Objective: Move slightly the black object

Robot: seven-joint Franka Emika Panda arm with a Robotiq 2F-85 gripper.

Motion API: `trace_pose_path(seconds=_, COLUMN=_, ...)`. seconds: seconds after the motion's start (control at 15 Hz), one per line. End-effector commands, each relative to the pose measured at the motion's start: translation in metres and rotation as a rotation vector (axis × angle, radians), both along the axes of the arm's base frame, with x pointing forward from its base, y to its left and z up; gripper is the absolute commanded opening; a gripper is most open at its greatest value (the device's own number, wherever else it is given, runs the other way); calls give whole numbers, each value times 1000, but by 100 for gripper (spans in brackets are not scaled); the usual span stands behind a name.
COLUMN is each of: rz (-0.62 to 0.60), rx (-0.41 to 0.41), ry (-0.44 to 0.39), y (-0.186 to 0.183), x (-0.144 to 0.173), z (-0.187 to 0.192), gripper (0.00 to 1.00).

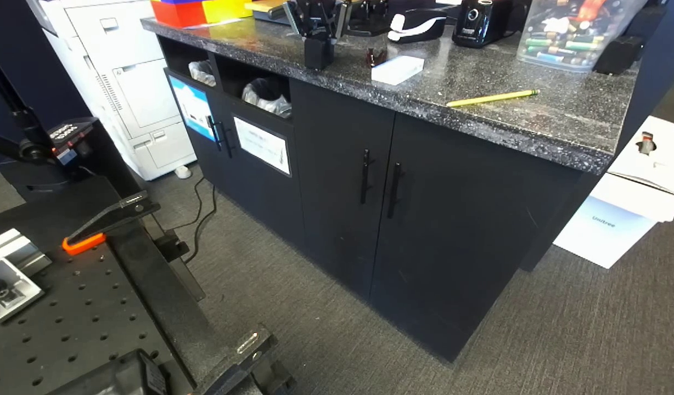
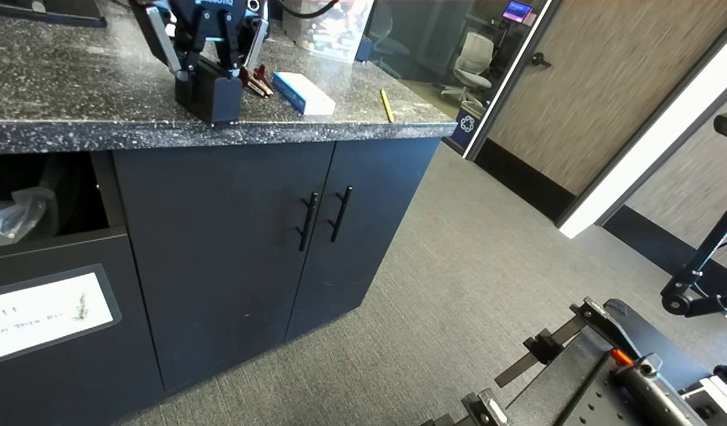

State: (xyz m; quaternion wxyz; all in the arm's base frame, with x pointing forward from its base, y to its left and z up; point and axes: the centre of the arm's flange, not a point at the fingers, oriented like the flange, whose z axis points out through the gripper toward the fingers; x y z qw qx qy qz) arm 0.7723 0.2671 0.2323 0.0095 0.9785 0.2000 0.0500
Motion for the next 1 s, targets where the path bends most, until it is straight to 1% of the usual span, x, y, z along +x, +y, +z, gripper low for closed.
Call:
trace_pose_path(seconds=0.0, rz=-37, rx=-23, ry=14, y=22, x=72, z=-4, gripper=70)
trace_pose_path(seconds=0.07, rz=-46, rx=-9, ry=29, y=20, x=72, z=-3, gripper=75)
trace_pose_path(seconds=0.13, rz=-50, rx=0, ry=45, y=20, x=72, z=0, gripper=84)
trace_pose_path(seconds=0.2, rz=-53, rx=-7, ry=50, y=19, x=70, z=5, gripper=90)
trace_pose_path(seconds=0.27, rz=-48, rx=-8, ry=53, y=20, x=68, z=13, gripper=98)
trace_pose_path(seconds=0.33, rz=-36, rx=1, ry=62, y=21, x=64, z=22, gripper=100)
trace_pose_path(seconds=0.47, rz=-12, rx=6, ry=83, y=22, x=48, z=55, gripper=100)
trace_pose_path(seconds=0.6, rz=-18, rx=-17, ry=108, y=19, x=31, z=94, gripper=100)
trace_pose_path(seconds=0.67, rz=-38, rx=-28, ry=129, y=16, x=21, z=117, gripper=100)
trace_pose_path(seconds=0.8, rz=-97, rx=-79, ry=170, y=6, x=2, z=164, gripper=100)
trace_pose_path(seconds=0.87, rz=-109, rx=-106, ry=215, y=-6, x=-14, z=191, gripper=100)
trace_pose_path(seconds=0.93, rz=-73, rx=-60, ry=156, y=-11, x=-33, z=141, gripper=100)
